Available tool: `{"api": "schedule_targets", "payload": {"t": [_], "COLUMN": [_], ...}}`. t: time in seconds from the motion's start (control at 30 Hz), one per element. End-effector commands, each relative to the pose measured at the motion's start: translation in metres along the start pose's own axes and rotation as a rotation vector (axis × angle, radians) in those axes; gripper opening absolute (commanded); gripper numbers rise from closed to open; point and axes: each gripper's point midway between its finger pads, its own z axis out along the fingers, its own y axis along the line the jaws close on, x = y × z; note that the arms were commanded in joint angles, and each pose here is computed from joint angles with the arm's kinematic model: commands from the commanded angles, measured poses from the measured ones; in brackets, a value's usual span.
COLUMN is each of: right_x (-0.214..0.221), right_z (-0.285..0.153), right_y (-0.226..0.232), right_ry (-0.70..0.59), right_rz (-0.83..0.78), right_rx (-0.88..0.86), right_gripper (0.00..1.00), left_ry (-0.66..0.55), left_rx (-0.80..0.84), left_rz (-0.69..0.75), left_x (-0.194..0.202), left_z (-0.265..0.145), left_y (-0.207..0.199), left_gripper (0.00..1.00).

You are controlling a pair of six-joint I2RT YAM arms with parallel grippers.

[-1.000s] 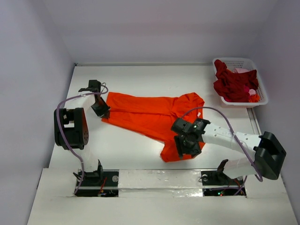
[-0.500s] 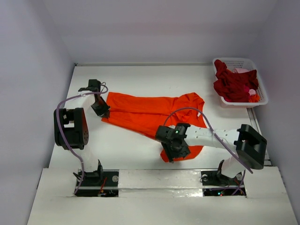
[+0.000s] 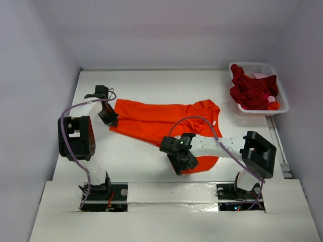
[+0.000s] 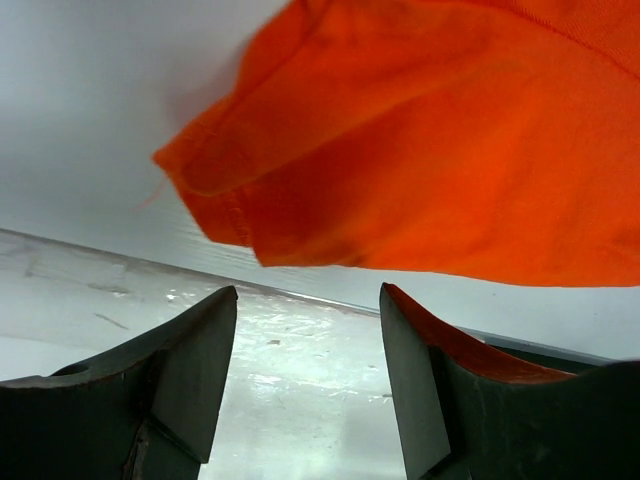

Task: Fold and stack the t-shirts
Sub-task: Grap the side of the flattened tshirt closest away from the robot with both arms

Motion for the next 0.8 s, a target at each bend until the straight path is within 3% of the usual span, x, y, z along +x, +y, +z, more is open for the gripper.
{"api": "schedule_targets", "payload": {"t": [0.0, 0.63, 0.73, 0.77], "right_x": [-0.016, -0.002, -0.005, -0.005], "right_z": [-0.016, 0.020, 0.019, 0.019], "right_y": [0.016, 0.016, 0.013, 0.012], "right_ry": [-0.068, -0.020, -0.039, -0.044], "right_rz": [-0.028, 0.019, 0.035, 0.040], "right_rx": [-0.035, -0.004, 0.008, 0.015], "right_gripper": [0.65, 0.63, 0.60, 0.53], "left_ry": [-0.020, -0.020, -0.021, -0.020], "left_rx": [0.016, 0.027, 0.026, 0.027], "left_rz": [-0.007, -0.006, -0.005, -0.005], "left_x": [-0.010, -0.012, -0.012, -0.011], "left_z": [-0.012, -0.015, -0.016, -0.015], "left_y": [-0.005, -0.008, -0.008, -0.008], "left_gripper": [0.00, 0.00, 0.00, 0.00]}}
